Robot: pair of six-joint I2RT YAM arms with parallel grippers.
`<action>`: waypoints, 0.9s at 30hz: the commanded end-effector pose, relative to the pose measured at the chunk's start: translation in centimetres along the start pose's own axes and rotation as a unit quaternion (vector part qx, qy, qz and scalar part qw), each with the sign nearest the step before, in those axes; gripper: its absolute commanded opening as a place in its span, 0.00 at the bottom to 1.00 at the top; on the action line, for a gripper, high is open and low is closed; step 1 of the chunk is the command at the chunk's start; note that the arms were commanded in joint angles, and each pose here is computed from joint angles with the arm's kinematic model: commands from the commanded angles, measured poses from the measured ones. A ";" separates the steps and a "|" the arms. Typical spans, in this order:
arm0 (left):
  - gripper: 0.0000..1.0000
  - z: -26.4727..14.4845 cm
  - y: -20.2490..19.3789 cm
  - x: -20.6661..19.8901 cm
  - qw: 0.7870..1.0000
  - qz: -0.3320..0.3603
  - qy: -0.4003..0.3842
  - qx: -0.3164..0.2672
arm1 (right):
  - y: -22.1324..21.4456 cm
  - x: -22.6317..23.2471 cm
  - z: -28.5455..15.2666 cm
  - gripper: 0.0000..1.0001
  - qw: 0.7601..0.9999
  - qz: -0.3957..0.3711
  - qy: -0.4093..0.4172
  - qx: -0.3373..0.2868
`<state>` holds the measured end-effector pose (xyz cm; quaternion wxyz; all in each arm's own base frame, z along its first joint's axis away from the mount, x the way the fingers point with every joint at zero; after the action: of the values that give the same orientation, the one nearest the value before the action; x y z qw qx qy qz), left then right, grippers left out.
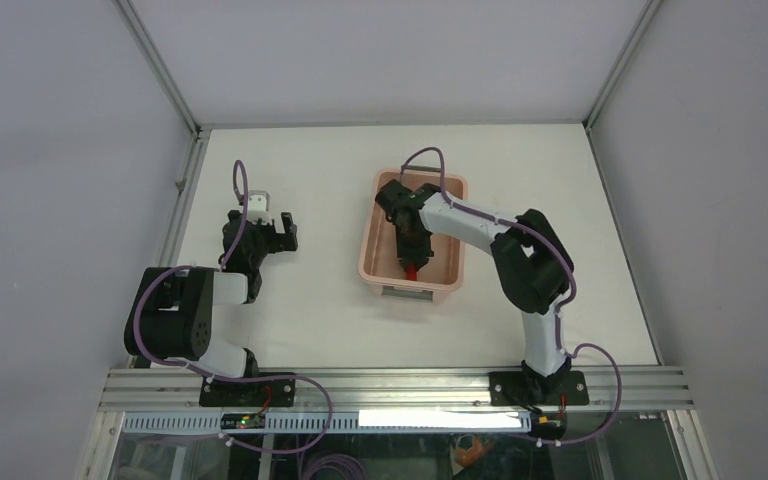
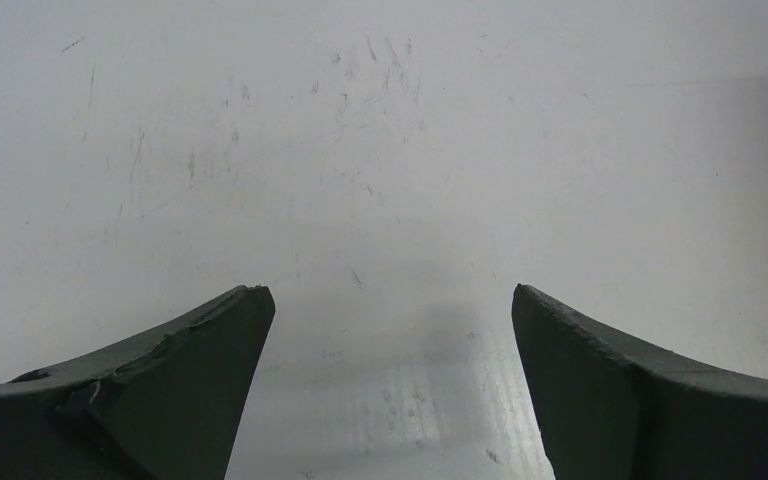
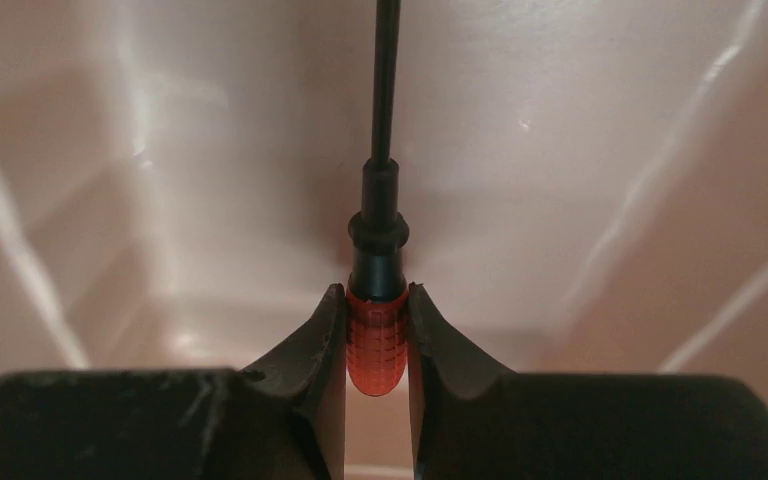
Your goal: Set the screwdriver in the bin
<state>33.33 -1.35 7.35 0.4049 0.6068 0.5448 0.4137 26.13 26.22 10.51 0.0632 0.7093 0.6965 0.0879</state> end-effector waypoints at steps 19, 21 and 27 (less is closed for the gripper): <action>0.99 0.6 2.1 0.1 0.999 -0.008 0.004 -0.041 | 3.2 -0.2 -7.9 0.97 0.989 0.022 0.018 -0.148; 0.99 0.6 2.1 0.0 0.999 -0.008 0.003 -0.041 | 3.6 -0.3 -10.7 0.99 0.983 0.009 0.046 -0.175; 0.99 0.6 2.2 0.0 0.999 -0.008 0.003 -0.042 | 4.0 -2.0 -17.8 0.99 0.962 -0.048 0.108 -0.248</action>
<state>33.33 -1.35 7.35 0.4050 0.6067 0.5449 0.4136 26.83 25.23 22.77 0.1395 0.6732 0.6783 0.2594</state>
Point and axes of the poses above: each gripper's point midway between its finger pads, its own z axis out along the fingers, its own x axis along the line the jaws close on, y = z × x, the point moved 5 cm from there along -z, back along the fingers, and after that the axes turned 6 degrees about z, right-handed, at the moved point
